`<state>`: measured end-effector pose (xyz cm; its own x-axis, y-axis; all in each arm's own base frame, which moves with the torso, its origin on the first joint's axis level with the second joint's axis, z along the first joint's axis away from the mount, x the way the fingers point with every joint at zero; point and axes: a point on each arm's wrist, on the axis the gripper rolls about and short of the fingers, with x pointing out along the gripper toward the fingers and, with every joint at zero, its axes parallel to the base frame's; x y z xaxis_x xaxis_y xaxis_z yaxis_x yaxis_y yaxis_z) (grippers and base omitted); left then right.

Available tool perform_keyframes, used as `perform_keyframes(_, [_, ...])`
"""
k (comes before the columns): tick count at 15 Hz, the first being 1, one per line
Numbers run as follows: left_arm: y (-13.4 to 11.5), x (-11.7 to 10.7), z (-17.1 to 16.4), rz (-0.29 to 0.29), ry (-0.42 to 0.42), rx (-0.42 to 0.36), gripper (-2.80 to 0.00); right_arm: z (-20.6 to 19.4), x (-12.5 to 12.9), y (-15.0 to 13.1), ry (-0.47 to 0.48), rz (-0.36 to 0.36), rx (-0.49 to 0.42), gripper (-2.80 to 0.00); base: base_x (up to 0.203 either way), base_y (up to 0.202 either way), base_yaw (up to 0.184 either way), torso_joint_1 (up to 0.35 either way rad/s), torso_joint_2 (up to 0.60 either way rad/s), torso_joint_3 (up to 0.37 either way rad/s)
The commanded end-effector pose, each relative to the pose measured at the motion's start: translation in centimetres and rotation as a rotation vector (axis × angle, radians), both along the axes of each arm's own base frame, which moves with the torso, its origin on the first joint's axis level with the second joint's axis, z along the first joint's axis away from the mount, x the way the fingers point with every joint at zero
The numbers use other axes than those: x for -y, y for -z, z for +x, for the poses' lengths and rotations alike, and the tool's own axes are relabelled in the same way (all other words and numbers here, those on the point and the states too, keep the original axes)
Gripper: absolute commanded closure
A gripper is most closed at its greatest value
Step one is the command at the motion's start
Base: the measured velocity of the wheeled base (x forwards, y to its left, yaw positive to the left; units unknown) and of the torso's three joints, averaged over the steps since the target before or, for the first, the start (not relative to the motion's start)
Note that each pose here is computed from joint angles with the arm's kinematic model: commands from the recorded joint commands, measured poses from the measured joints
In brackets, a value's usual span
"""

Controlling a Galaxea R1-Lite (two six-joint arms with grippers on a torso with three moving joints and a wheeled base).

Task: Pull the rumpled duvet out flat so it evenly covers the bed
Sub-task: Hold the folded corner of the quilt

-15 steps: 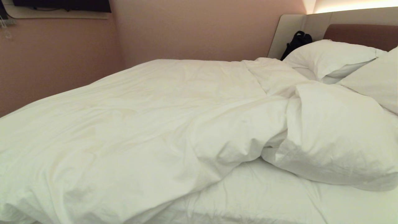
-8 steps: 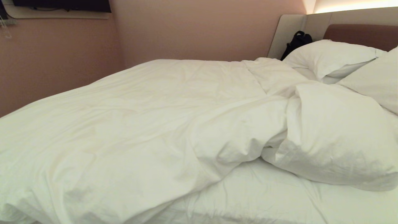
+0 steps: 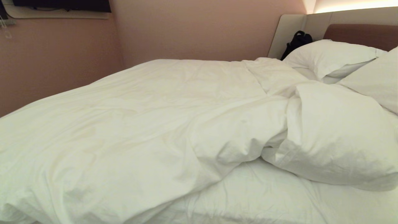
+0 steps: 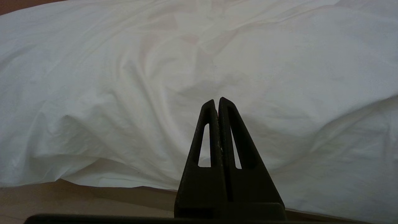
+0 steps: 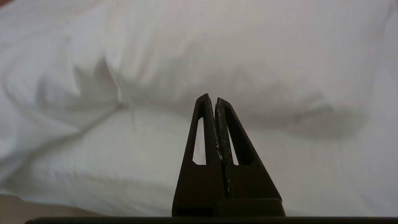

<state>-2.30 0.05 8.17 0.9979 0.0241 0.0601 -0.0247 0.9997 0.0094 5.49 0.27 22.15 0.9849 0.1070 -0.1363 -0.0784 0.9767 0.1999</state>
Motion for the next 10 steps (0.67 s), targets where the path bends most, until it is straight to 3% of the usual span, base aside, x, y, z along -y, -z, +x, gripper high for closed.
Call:
perform_keyframes(1, [0.0,0.0,0.0,0.000,0.000,0.001,0.00,4.5,0.0,-2.5,0.022,0.099,-0.014,0.00,0.000,0.000,0.000,0.000,0.00,0.000])
perform_keyframes(4, [0.0,0.0,0.0,0.000,0.000,0.001,0.00,6.8,0.2,-7.1,0.092,0.111,0.023,0.00,0.000,0.000,0.000,0.000,0.00,0.000])
perform_keyframes(6, [0.0,0.0,0.0,0.000,0.000,0.001,0.00,9.3,0.6,-8.2,0.165,0.114,-0.076,0.00,0.000,0.000,0.000,0.000,0.00,0.000])
perform_keyframes(10, [0.0,0.0,0.0,0.000,0.000,0.001,0.00,12.0,1.3,-7.5,0.256,0.157,-0.383,0.00,0.000,0.000,0.000,0.000,0.00,0.000])
